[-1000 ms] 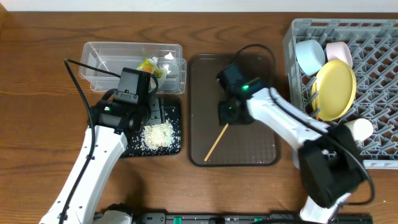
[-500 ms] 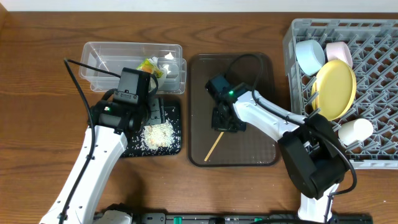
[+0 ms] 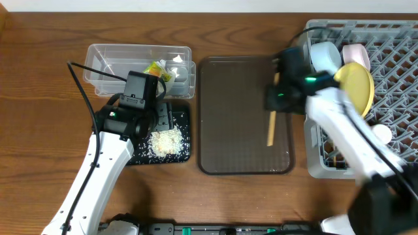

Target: Sort waste into correct bins and load items into the dishwasher rack

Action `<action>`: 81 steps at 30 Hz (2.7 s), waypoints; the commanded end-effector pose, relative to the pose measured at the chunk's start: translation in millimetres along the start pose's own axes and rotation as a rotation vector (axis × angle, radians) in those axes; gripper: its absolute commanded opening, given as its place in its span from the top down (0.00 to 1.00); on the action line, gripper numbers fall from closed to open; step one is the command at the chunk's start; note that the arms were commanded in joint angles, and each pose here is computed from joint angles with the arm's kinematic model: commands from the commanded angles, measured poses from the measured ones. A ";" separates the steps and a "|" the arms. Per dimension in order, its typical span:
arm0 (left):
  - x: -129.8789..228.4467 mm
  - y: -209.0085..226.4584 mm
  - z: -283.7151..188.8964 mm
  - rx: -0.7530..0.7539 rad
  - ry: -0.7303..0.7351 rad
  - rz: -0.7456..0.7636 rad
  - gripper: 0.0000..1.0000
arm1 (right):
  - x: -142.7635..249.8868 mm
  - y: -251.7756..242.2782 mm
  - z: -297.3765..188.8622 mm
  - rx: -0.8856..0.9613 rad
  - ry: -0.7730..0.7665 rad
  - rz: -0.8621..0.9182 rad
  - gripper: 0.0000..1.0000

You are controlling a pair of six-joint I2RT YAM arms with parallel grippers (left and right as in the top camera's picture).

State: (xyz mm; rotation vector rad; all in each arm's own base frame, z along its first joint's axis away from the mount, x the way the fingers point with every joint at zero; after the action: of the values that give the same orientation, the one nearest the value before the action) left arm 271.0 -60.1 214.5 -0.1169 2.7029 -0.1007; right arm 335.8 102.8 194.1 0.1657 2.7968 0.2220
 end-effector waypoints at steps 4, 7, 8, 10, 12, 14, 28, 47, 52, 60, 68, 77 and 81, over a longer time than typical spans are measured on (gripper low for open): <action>0.3 3.0 1.5 -0.019 0.001 -0.005 0.30 | -15.6 -65.0 -51.6 0.064 -0.110 -0.105 0.99; 0.3 3.0 1.5 -0.019 0.001 -0.005 0.30 | -16.2 -97.2 -56.3 0.108 -0.093 -0.085 0.99; 0.3 3.0 1.5 -0.019 0.001 -0.005 0.30 | -15.3 -108.1 -55.8 0.123 -0.076 -0.084 0.99; 0.4 3.0 1.5 -0.019 0.001 -0.005 0.30 | -13.4 -127.8 -56.6 0.148 -0.054 -0.059 0.99; 0.3 3.0 1.5 -0.019 0.001 -0.005 0.30 | -13.6 -143.4 -58.1 0.176 -0.054 -0.017 0.99; 0.3 3.0 1.5 -0.019 0.001 -0.005 0.30 | -15.0 -154.7 -59.9 0.192 -0.063 0.004 0.99; 0.5 3.0 1.5 -0.019 0.001 -0.005 0.30 | -14.8 -162.3 -59.0 0.187 -0.057 0.016 0.51; 3.1 3.1 2.2 -0.018 0.025 0.083 0.16 | -23.4 -101.7 -50.9 -0.025 -0.100 -0.059 0.36; 24.9 3.5 -2.6 0.015 0.147 0.084 0.15 | -15.3 -111.0 -53.9 0.064 -0.072 0.104 0.28; 40.1 9.4 -43.6 0.070 -0.034 0.112 0.14 | 20.3 -110.9 -76.8 0.065 -0.156 0.094 0.23; 72.5 21.4 -76.6 0.151 -0.347 0.090 0.05 | 87.9 -114.0 -101.9 0.040 -0.512 0.055 0.01; 77.7 23.7 -89.4 0.168 -0.411 0.088 0.04 | 146.3 -117.1 -105.5 0.041 -0.479 0.059 0.01; 77.5 23.7 -89.6 0.168 -0.412 0.088 0.04 | 163.0 -119.4 -98.2 0.055 -0.377 0.071 0.01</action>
State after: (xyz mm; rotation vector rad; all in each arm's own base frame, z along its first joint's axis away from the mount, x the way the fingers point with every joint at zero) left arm 161.2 -40.1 262.7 0.0366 2.2737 -0.2508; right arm 143.9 -4.5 219.4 0.2721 2.3927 0.1246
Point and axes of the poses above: each gripper's point midway between its finger pads, its own z axis out along the fingers, its own y axis along the line the jaws close on, x = y × z, the point moved 7 cm from there along -z, back along the fingers, and after that the axes turned 1 degree about z, right-handed, at the moved point
